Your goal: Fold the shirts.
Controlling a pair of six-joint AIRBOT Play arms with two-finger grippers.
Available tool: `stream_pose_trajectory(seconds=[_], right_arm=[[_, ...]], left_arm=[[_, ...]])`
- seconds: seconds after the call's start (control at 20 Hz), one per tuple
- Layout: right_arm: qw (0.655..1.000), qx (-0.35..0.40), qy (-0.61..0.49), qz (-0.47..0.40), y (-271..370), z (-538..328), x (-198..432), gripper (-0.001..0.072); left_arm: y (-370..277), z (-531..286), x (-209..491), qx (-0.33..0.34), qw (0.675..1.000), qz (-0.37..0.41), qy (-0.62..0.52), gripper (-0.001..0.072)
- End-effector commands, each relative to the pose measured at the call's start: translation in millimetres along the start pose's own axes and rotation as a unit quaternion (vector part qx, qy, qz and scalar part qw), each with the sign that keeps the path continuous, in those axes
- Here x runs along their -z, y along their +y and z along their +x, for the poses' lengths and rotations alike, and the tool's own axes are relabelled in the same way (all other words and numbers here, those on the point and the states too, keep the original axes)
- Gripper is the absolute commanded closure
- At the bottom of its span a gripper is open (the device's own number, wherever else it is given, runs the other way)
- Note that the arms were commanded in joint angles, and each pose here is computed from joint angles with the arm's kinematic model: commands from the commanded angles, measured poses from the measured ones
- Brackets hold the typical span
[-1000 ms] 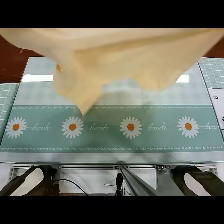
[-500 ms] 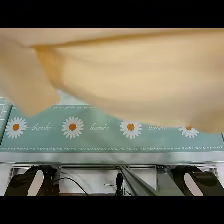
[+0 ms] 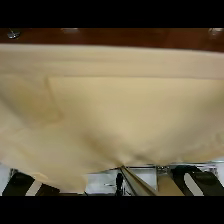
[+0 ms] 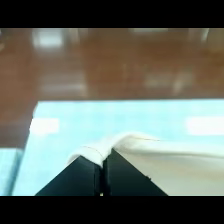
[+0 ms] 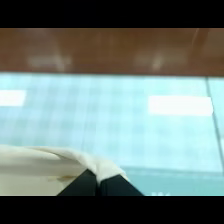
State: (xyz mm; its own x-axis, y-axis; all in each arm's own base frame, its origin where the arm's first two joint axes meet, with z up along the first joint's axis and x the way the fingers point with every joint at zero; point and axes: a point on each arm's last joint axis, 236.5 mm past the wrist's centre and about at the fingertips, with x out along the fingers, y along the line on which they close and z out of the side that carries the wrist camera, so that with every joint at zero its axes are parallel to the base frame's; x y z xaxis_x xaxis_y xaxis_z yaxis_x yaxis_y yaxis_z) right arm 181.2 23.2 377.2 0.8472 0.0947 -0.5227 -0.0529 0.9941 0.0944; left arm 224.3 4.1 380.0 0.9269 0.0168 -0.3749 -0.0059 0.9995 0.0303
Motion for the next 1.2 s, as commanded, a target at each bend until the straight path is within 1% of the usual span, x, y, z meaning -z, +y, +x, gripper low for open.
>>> stream_pose_trajectory(seconds=[0.0,0.2,0.3,0.4,0.45,0.6,0.7,0.8,0.9,1.0,1.05,1.1,1.15], right_arm=[[0.994,-0.046,0.102,0.003,11.2,79.9,31.5,0.069],[0.988,-0.042,0.148,0.032,-5.7,204.3,45.0,0.069],[0.986,-0.039,0.154,0.046,-13.7,262.4,42.5,0.069],[0.984,-0.036,0.161,0.065,-21.3,319.5,48.7,0.069],[0.982,-0.039,0.168,0.082,-22.7,349.0,56.1,0.069],[0.974,-0.031,0.173,0.141,-37.5,422.3,73.4,0.069],[0.962,-0.046,0.187,0.194,-45.0,456.7,82.4,0.069],[0.948,-0.068,0.206,0.234,-47.5,479.0,91.1,0.069],[0.937,-0.087,0.228,0.249,-46.8,490.6,103.1,0.069],[0.929,-0.106,0.264,0.238,-39.1,486.6,119.9,0.069],[0.927,-0.119,0.286,0.212,-34.5,477.6,128.2,0.069],[0.926,-0.127,0.306,0.182,-35.9,465.6,135.2,0.069],[0.921,-0.123,0.329,0.166,-42.9,452.4,142.6,0.069]], left_arm=[[-24.0,81.2,53.7,0.048,0.991,-0.017,0.123,0.0686],[-30.0,199.0,112.0,0.06,0.968,-0.01,0.245,0.0686],[-30.7,253.7,135.2,0.057,0.96,-0.02,0.273,0.0685],[-32.7,303.2,151.7,0.057,0.96,-0.016,0.273,0.0685],[-32.3,328.0,158.1,0.051,0.962,-0.031,0.265,0.0685],[-31.1,379.2,179.6,0.025,0.96,-0.109,0.257,0.0685],[-34.1,394.4,200.5,0.017,0.95,-0.149,0.276,0.0685],[-43.9,403.3,220.9,0.025,0.937,-0.176,0.3,0.0685],[-54.3,406.5,235.6,0.037,0.925,-0.197,0.322,0.0685],[-62.4,394.0,247.3,0.047,0.909,-0.207,0.358,0.0685],[-60.6,382.5,254.3,0.051,0.905,-0.179,0.382,0.0685],[-52.3,372.4,259.0,0.054,0.906,-0.132,0.398,0.0685],[-39.7,361.5,265.5,0.044,0.901,-0.107,0.418,0.0685]])
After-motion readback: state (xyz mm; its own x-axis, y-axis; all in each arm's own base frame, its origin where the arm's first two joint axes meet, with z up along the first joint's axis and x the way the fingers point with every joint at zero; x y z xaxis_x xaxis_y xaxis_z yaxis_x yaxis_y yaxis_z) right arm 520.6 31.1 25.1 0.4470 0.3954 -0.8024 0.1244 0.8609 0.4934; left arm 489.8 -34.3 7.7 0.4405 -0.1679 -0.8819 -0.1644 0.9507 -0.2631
